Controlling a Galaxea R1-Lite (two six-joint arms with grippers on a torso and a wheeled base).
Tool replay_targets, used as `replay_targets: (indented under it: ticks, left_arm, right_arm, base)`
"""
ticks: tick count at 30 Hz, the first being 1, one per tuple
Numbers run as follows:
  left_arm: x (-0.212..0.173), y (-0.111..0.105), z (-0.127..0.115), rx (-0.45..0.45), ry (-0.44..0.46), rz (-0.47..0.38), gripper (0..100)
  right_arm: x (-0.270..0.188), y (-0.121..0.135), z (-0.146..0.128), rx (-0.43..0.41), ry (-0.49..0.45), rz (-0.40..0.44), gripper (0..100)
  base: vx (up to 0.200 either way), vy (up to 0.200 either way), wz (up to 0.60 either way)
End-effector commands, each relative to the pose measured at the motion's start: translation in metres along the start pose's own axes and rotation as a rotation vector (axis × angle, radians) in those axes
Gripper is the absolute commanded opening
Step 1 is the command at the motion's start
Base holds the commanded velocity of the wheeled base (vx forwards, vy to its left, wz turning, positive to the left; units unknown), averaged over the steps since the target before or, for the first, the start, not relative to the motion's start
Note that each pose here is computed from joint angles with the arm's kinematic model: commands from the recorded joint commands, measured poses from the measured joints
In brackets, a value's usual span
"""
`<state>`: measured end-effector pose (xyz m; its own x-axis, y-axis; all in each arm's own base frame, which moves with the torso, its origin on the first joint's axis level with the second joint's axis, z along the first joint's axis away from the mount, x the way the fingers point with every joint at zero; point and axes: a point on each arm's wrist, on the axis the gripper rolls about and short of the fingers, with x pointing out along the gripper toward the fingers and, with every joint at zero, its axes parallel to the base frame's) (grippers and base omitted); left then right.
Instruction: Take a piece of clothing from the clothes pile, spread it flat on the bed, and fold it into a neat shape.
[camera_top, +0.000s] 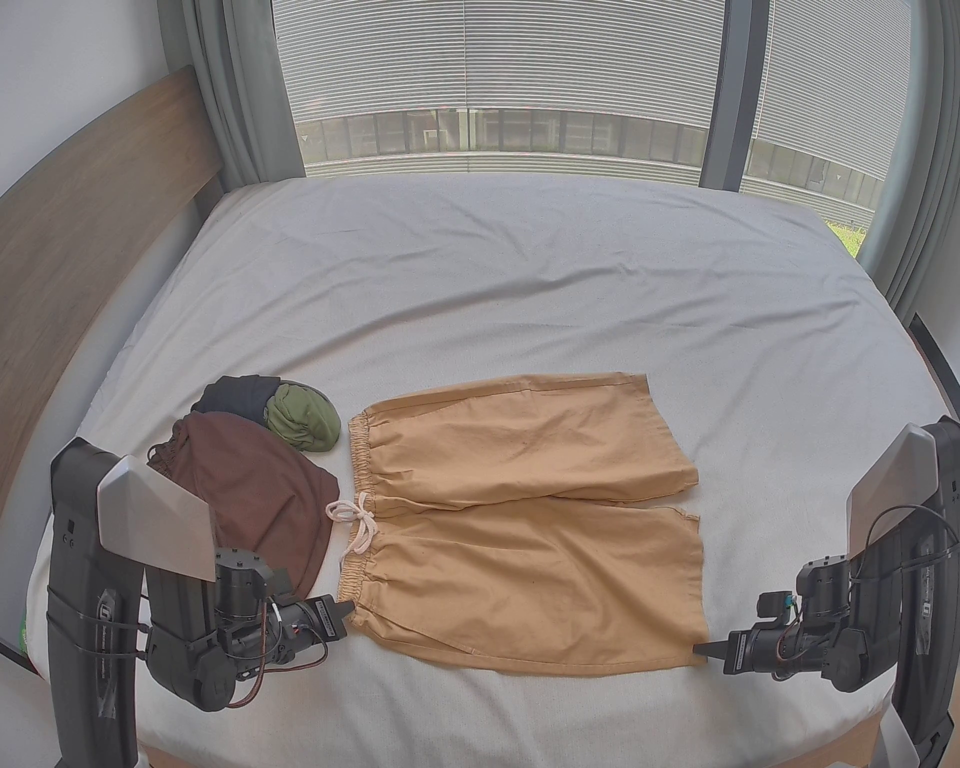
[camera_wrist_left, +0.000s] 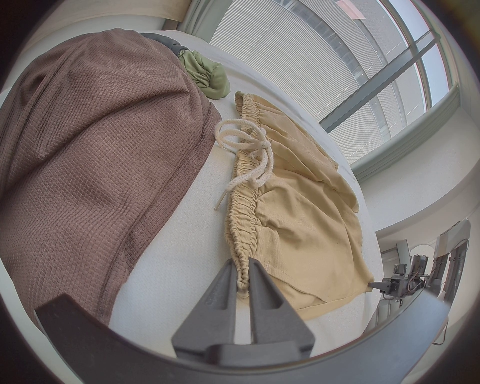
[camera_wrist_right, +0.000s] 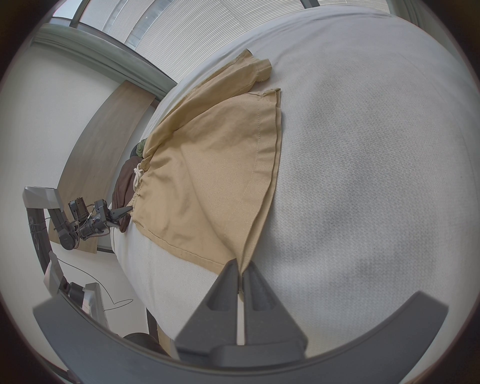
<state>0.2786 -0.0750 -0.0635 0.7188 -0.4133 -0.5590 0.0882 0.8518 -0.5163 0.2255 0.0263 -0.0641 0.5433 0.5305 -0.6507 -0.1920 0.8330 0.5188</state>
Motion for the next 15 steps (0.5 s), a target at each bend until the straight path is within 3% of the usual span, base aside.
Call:
replay_targets:
  ticks: [1, 11, 12, 15]
  left_arm:
    - [0.0002, 0.0002, -0.0003, -0.001, 0.000, 0.001, 0]
    - [0.0004, 0.0004, -0.0006, 0.001, 0.001, 0.002, 0]
    - [0.0004, 0.0004, -0.0006, 0.001, 0.001, 0.002, 0]
    - [0.0004, 0.0004, -0.0006, 0.001, 0.001, 0.002, 0]
  right_arm:
    - [0.0008, -0.0006, -0.0010, 0.002, 0.005, -0.001, 0]
    - [0.0015, -0.0008, -0.0031, 0.001, 0.015, -0.001, 0]
    - [0.0024, -0.0006, -0.0036, 0.000, 0.018, 0.000, 100]
    - [0.0028, -0.0008, -0.0036, -0.010, 0.018, 0.000, 100]
  base:
    - [0.000, 0.000, 0.00]
    - [0.000, 0.000, 0.00]
    - [0.000, 0.000, 0.00]
    - [0.000, 0.000, 0.00]
